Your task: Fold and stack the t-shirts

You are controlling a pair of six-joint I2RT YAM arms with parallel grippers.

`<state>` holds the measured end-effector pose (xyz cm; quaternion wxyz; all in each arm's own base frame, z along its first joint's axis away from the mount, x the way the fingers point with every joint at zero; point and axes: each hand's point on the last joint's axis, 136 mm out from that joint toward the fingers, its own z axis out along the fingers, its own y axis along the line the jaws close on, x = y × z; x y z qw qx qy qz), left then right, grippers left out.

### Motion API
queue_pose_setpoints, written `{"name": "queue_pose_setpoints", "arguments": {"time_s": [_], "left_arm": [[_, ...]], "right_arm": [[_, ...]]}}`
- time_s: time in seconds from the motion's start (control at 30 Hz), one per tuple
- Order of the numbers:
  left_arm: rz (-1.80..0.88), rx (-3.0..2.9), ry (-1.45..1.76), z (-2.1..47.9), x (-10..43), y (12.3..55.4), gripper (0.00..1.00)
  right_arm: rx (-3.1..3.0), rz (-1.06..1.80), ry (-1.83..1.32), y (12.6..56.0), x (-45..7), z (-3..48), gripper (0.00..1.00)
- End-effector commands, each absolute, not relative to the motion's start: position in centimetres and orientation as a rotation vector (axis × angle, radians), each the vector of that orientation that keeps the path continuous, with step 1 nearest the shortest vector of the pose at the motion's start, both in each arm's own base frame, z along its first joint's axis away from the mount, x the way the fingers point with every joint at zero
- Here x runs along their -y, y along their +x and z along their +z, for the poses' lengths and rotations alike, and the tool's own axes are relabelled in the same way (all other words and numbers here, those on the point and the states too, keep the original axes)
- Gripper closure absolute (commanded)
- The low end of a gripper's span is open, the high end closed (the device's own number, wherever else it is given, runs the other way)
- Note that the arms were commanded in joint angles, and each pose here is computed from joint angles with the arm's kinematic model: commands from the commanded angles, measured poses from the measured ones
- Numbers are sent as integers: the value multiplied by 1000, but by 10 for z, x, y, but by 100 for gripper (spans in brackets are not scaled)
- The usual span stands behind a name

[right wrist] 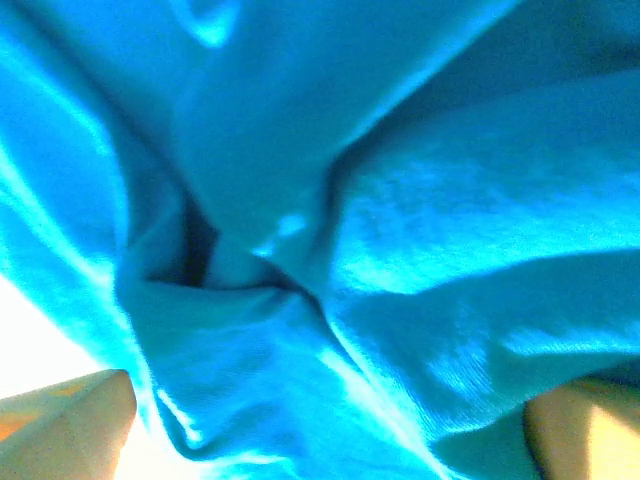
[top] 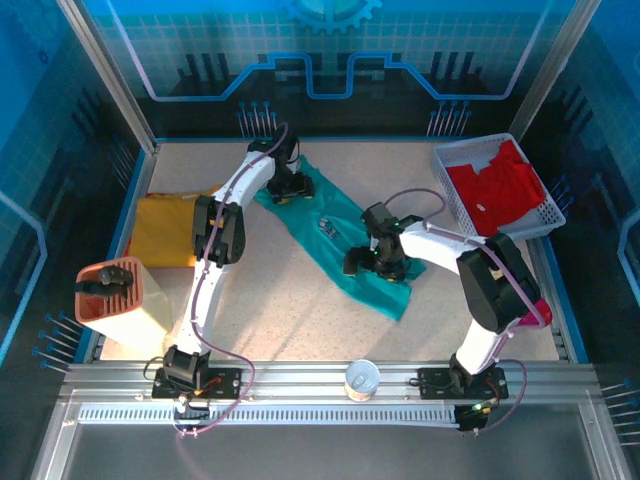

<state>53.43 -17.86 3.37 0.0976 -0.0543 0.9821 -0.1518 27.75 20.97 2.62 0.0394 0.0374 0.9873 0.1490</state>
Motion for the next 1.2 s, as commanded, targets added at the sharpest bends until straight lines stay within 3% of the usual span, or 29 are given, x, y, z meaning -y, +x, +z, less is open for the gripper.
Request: {"name": "queue_pose_setpoints", "arguments": {"time_s": [0.0,0.53,0.9,1.0,1.17], "left_arm": [[-517,-2907,-106,31,195,535,32],[-631,-2815,-39,54,237,546,31],[-597,-2673,-11,152,215,527,19],[-593,-2630,-46,163,205,508,11],[-585,-2617,-141,157,181,462,9]], "right_arm": [[-3092,630,178,248,-241,9,0],[-3032,782,132,201,-331,10,0],[-2797,426,-85,251,-280,93,0],[-2742,393,-103,271,-269,110,0],[-2679,354,-162,305,-262,130,0]]}}
